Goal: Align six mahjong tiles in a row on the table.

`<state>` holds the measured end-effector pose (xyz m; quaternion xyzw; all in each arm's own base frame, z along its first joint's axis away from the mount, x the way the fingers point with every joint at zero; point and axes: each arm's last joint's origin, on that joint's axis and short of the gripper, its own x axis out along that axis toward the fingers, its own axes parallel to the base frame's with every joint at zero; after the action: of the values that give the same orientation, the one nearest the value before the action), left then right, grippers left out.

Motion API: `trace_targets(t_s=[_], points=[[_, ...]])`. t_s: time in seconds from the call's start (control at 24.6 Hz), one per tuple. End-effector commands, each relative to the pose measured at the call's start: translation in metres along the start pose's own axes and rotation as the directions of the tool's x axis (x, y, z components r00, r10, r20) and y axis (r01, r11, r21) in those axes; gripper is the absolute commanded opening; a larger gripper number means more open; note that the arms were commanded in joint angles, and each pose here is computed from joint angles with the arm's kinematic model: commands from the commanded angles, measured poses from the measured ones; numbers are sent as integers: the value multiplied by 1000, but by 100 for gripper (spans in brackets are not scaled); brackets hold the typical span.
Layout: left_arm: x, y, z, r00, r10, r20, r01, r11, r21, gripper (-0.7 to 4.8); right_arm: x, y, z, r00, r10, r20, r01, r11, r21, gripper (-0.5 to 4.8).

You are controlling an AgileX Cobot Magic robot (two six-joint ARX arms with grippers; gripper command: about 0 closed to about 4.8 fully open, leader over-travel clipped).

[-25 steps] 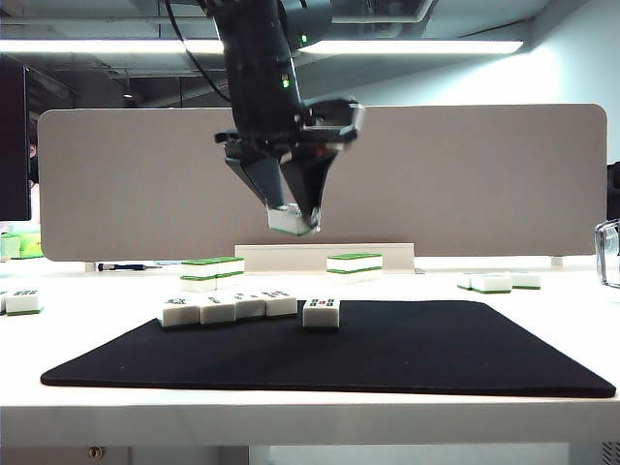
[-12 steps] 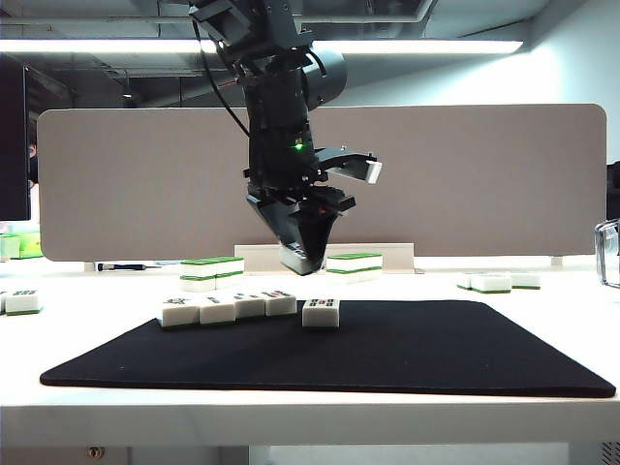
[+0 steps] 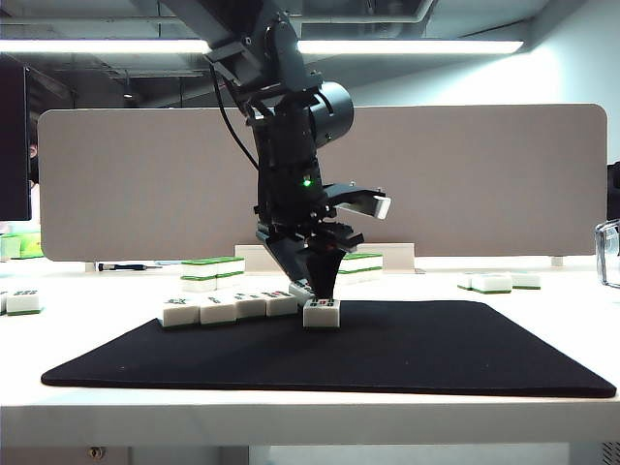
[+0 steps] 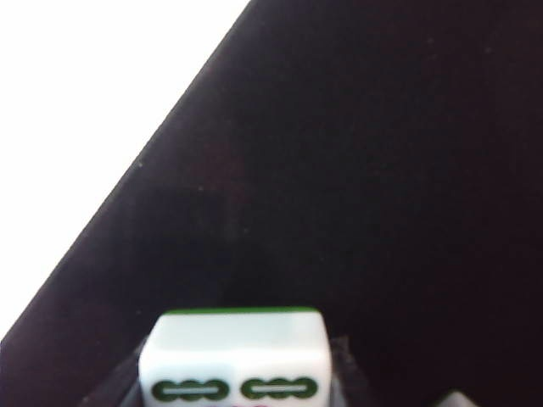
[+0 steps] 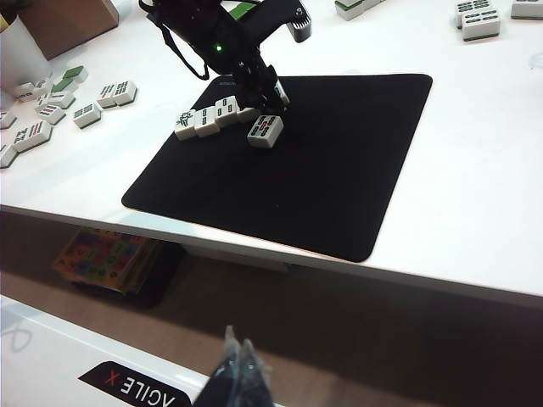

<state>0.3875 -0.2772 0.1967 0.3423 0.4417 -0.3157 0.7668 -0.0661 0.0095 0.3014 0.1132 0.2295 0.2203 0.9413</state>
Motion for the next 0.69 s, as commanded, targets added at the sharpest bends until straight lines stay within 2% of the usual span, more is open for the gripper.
trace_targets(t_s=[0.04, 0.24, 0.28, 0.32, 0.61, 0.69], points=[[3, 1, 0, 1000, -2, -1, 2, 1000, 2, 220, -2, 1, -1, 1000, 5, 18, -4, 1000, -11, -1], [3, 4, -2, 1000, 1, -2, -1, 1000, -5, 226, -2, 1, -1, 1000, 4, 18, -4, 1000, -11, -1], [3, 5, -2, 1000, 3, -4, -3, 1000, -6, 268, -2, 1, -1, 1000, 5, 18, -4, 1000, -11, -1], [3, 5, -2, 1000, 3, -3, -3, 1000, -6, 284, -2, 1, -1, 1000, 5, 18, -4, 1000, -11, -1], [-4, 7, 3, 1000, 14, 20, -13, 1000, -12, 287, -2, 1, -1, 1000, 5, 18, -4, 1000, -11, -1], [-17, 11, 13, 998, 26, 58, -23, 998, -50, 287, -2, 1, -1, 1000, 5, 18, -4, 1000, -11, -1]])
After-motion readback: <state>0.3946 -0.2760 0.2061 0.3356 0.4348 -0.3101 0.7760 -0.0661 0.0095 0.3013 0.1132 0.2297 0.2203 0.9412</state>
